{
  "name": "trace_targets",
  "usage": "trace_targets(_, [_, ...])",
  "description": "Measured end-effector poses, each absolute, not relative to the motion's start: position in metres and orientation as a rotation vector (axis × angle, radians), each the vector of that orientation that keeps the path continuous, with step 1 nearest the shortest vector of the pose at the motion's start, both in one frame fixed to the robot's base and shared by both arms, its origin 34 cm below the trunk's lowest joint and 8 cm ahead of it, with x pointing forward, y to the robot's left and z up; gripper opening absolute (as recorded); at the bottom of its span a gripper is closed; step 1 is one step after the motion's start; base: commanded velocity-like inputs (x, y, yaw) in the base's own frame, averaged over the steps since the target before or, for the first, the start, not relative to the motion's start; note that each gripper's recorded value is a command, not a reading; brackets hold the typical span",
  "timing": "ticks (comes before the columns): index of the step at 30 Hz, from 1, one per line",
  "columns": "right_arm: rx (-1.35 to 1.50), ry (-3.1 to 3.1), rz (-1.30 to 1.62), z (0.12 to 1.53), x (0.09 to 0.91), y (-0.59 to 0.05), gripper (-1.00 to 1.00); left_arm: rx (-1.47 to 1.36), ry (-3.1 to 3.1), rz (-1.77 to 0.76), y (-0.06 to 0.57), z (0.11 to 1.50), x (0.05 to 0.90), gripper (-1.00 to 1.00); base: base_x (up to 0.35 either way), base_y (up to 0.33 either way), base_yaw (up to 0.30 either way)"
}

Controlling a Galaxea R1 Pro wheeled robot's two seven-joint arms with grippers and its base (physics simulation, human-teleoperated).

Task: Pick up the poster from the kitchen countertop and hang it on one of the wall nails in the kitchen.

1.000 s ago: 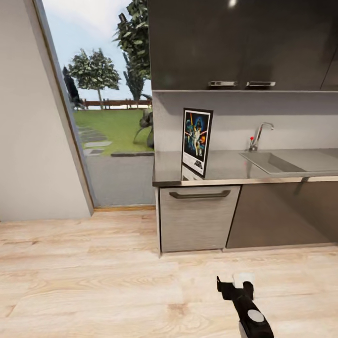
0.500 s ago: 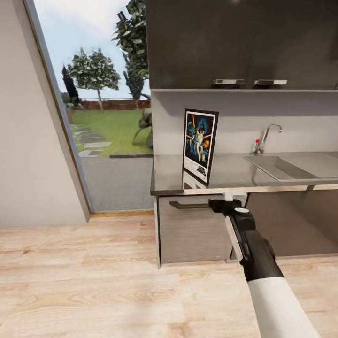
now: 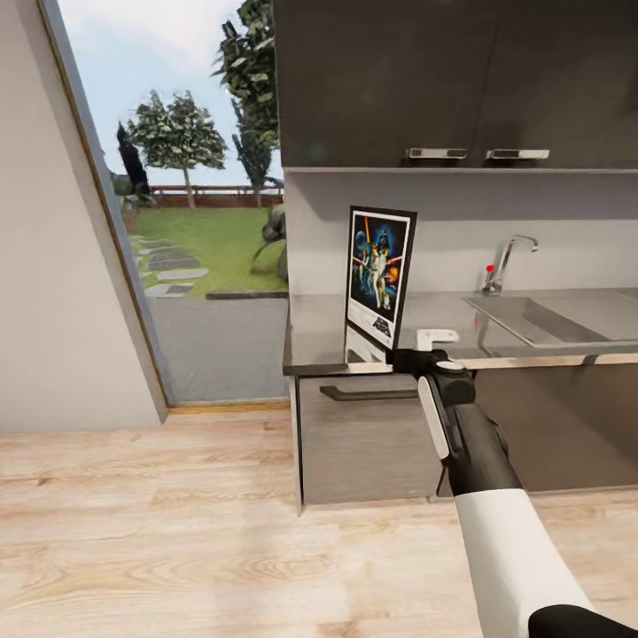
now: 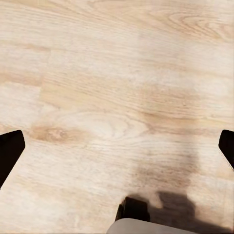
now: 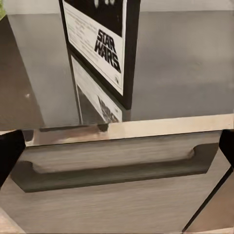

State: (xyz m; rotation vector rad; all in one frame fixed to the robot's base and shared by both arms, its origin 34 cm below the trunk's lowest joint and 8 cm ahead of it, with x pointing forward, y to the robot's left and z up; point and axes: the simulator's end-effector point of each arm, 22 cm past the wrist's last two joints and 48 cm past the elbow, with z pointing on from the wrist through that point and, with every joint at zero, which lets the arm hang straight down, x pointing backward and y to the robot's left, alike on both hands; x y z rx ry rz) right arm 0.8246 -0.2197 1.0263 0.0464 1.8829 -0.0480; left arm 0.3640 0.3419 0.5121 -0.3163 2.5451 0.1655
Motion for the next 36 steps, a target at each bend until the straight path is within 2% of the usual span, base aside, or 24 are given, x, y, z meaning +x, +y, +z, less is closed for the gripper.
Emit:
trace_targets(16, [0.047, 1.883, -0.043, 1.022, 0.824, -0.22, 1.0, -0.316, 2.544, 0.166, 0.342, 0.512, 0.364, 1.0, 0.308, 0.0, 0.0])
trace_targets(36, [0.051, 1.835, -0.041, 1.0, 0.824, -0.222, 1.0, -0.316, 2.544, 0.166, 0.342, 0.512, 0.365, 1.0, 0.021, -0.001, 0.0])
